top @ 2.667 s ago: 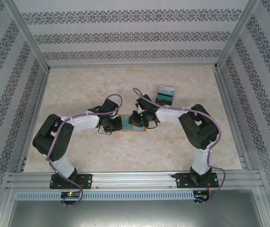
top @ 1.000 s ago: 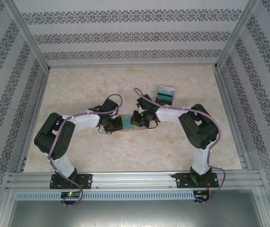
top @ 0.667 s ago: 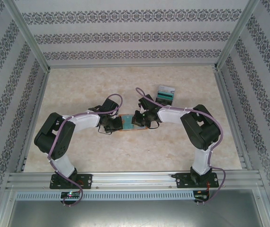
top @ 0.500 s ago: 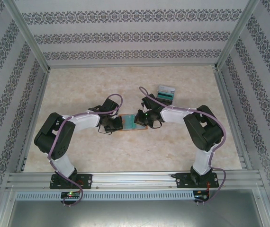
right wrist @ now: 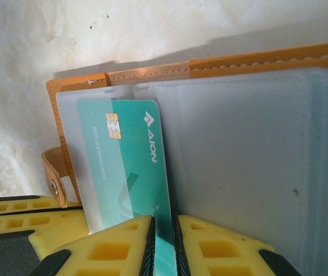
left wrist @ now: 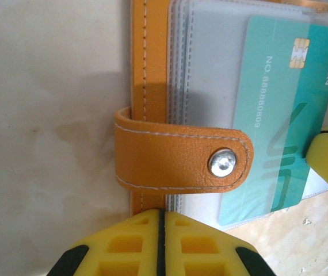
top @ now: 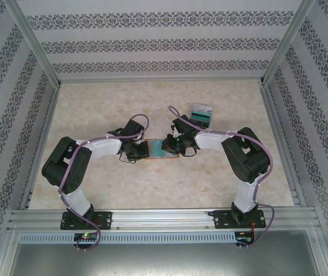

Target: Take the credit cards out of the card holder

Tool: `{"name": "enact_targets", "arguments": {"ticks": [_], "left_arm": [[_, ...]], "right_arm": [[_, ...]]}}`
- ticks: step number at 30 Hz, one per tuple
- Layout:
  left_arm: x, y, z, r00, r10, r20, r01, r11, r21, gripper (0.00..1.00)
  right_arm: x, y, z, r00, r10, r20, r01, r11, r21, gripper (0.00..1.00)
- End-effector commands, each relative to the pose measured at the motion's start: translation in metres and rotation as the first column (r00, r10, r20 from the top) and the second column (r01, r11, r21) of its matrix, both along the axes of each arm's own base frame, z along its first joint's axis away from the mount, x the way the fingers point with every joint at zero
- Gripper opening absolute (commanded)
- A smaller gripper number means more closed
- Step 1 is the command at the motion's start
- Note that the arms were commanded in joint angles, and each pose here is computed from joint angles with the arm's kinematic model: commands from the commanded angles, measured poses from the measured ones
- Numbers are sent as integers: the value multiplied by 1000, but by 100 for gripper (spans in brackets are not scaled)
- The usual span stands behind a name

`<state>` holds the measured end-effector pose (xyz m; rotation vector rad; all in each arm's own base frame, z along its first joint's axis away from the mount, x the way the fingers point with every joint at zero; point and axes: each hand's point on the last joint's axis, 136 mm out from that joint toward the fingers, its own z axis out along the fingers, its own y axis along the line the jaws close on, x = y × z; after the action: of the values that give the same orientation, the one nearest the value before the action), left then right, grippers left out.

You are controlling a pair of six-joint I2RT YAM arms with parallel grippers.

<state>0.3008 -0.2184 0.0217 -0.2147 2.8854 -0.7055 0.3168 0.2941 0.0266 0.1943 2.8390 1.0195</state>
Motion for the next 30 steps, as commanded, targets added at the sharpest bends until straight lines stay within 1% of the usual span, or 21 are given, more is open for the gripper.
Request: {"name": "enact_targets", "arguments": {"ticks": [1, 6, 9, 10, 17, 24, 30], "left_arm": [[4, 3, -6, 1000, 14, -12, -14, 1000, 17, 0], [4, 2, -6, 1000, 11, -11, -11, 1000, 15, 0], [4, 2, -6, 1000, 13, -11, -12, 1000, 14, 0], [4, 2, -6, 1000, 11, -12, -11, 1000, 14, 0], [4, 4, -5, 1000, 9, -8, -9, 1000, 23, 0], [4, 4, -5, 1000, 4, -6, -4, 1000, 24, 0], [8, 1, 7, 1000, -8, 19, 7, 1000, 12, 0]], "right_arm": [[5, 14, 3, 1000, 24, 14, -25, 999, 38, 18], [2, 16, -1, 999, 31, 7, -32, 999, 39, 18], [1, 13, -4, 1000, 25, 4, -25, 999, 28, 3], [0, 10, -4, 1000, 20, 3, -20, 1000, 21, 0], [1, -19, -3, 1000, -20, 24, 21, 999, -29, 0], [1, -54, 3, 997, -56, 43, 58, 997, -52, 0], [1, -67, 29, 994, -40, 106, 46, 998, -52, 0]]}}
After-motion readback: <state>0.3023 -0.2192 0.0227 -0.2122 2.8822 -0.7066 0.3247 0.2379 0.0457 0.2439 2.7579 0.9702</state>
